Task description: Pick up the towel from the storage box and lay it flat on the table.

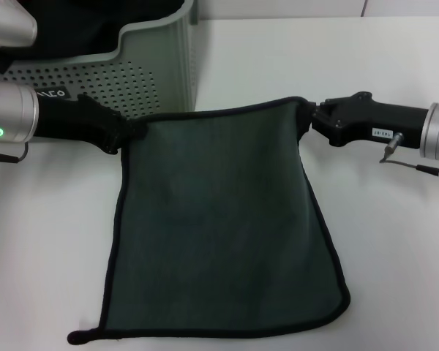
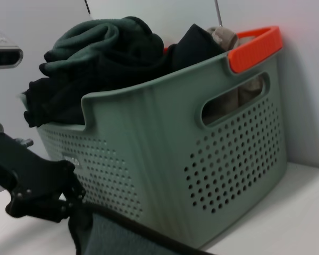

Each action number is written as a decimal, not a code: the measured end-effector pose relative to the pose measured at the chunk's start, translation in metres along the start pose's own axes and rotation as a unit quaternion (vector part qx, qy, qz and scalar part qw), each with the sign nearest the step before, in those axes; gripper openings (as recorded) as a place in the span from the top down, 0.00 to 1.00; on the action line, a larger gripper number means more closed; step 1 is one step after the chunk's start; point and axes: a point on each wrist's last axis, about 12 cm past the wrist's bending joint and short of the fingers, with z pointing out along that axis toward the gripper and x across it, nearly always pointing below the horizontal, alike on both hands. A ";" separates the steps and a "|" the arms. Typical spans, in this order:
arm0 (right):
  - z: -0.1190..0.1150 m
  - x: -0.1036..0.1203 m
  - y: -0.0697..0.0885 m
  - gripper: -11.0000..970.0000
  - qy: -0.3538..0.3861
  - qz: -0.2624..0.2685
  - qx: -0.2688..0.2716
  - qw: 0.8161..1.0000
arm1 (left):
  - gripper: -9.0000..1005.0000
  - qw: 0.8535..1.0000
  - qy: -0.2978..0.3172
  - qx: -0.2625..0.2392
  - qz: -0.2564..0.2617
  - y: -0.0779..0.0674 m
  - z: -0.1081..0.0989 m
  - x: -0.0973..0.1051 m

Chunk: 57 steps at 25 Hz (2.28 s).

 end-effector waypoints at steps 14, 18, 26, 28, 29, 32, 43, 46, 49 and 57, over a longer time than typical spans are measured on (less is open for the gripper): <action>0.003 -0.007 -0.004 0.88 0.006 -0.017 0.010 1.000 | 0.98 1.000 -0.001 -0.005 -0.010 0.001 0.001 0.000; 0.002 -0.007 -0.007 0.87 0.009 -0.020 0.021 1.000 | 0.92 0.999 -0.007 -0.020 -0.031 0.004 0.001 -0.002; 0.000 -0.007 -0.010 0.67 0.009 -0.021 0.035 0.999 | 0.68 0.999 -0.019 -0.015 -0.037 0.005 -0.005 0.002; -0.010 -0.005 -0.009 0.60 -0.002 -0.019 0.036 0.999 | 0.64 0.999 -0.033 -0.001 -0.037 0.003 -0.010 0.004; -0.017 -0.004 -0.007 0.55 -0.011 -0.019 0.033 0.999 | 0.63 0.998 -0.043 0.011 -0.035 0.001 -0.013 0.005; -0.039 -0.001 0.006 0.43 -0.037 -0.040 -0.002 0.999 | 0.57 0.993 -0.095 0.076 0.001 -0.014 -0.026 0.010; -0.075 0.009 0.093 0.18 -0.091 -0.061 -0.306 0.946 | 0.54 0.891 -0.319 0.276 0.169 -0.081 -0.049 0.059; -0.064 0.006 0.097 0.13 -0.076 -0.058 -0.321 0.942 | 0.54 0.888 -0.327 0.280 0.162 -0.083 -0.052 0.062; -0.057 0.006 0.100 0.10 -0.066 -0.058 -0.325 0.942 | 0.54 0.887 -0.334 0.279 0.155 -0.083 -0.057 0.065; -0.051 0.004 0.103 0.10 -0.078 -0.058 -0.321 0.942 | 0.43 0.892 -0.329 0.274 0.146 -0.080 -0.063 0.072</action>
